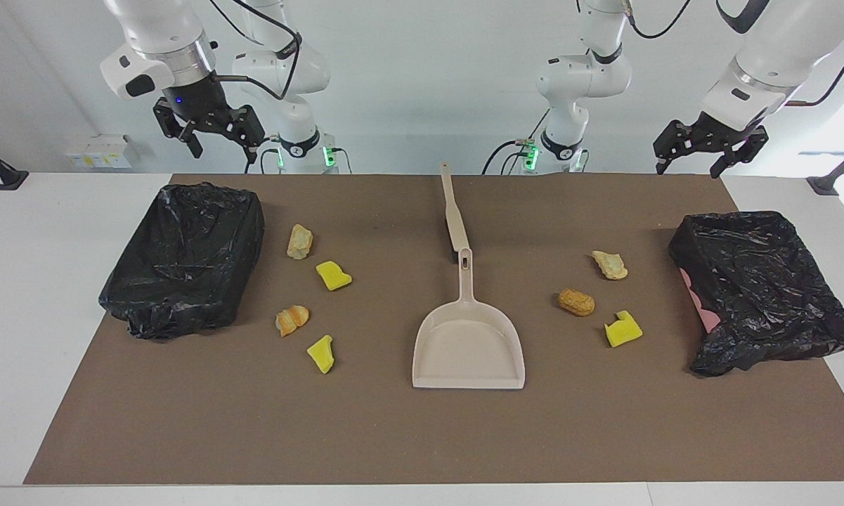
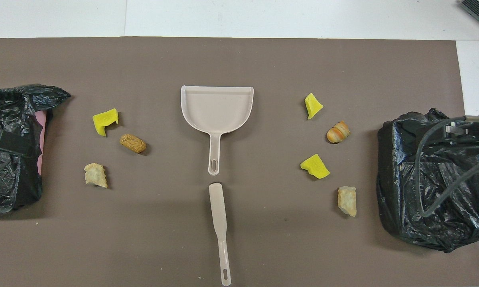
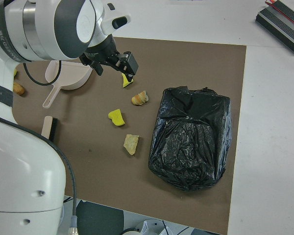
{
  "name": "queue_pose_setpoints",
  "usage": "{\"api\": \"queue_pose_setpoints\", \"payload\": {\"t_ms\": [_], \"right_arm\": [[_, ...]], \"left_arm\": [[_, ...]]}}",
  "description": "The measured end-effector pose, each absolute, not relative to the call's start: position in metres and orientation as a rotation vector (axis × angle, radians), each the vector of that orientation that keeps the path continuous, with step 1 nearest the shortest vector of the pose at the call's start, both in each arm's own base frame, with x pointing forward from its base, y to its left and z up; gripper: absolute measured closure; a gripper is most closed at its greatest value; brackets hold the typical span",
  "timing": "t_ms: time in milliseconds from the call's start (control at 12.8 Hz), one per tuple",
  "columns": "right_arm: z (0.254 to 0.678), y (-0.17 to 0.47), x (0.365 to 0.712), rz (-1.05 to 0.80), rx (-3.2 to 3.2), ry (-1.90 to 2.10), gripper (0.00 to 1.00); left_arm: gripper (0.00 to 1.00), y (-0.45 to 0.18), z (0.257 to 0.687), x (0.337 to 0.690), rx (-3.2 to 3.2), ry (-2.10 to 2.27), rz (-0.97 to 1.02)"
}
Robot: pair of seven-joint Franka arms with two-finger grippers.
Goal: Sweep and dump trash in bin
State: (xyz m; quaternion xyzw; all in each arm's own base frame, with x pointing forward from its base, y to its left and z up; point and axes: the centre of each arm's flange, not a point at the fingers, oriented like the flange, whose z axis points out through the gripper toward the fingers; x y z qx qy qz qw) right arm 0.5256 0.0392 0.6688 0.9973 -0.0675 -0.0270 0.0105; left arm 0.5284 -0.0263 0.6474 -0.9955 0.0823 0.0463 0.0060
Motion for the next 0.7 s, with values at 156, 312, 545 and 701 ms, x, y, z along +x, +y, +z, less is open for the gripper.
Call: {"api": "queue_pose_setpoints", "payload": {"t_ms": [156, 312, 545, 701], "right_arm": [[0.6688, 0.04, 0.5255, -0.084, 3.113, -0.208, 0.0], [0.6688, 0.0402, 0.5255, -0.084, 3.114, -0.207, 0.0], [0.6688, 0.0403, 0.5255, -0.085, 3.114, -0.207, 0.0], [0.6688, 0.0402, 0.5255, -0.085, 3.114, -0.207, 0.0]], "left_arm": [[0.0, -0.0264, 0.6458, 0.528, -3.115, 0.261, 0.154], [0.0, -0.0261, 0.6452, 0.528, -3.115, 0.26, 0.156], [0.0, -0.026, 0.6443, 0.5279, -3.115, 0.26, 0.159], [0.0, -0.027, 0.6412, 0.5272, -3.118, 0.263, 0.171]]}}
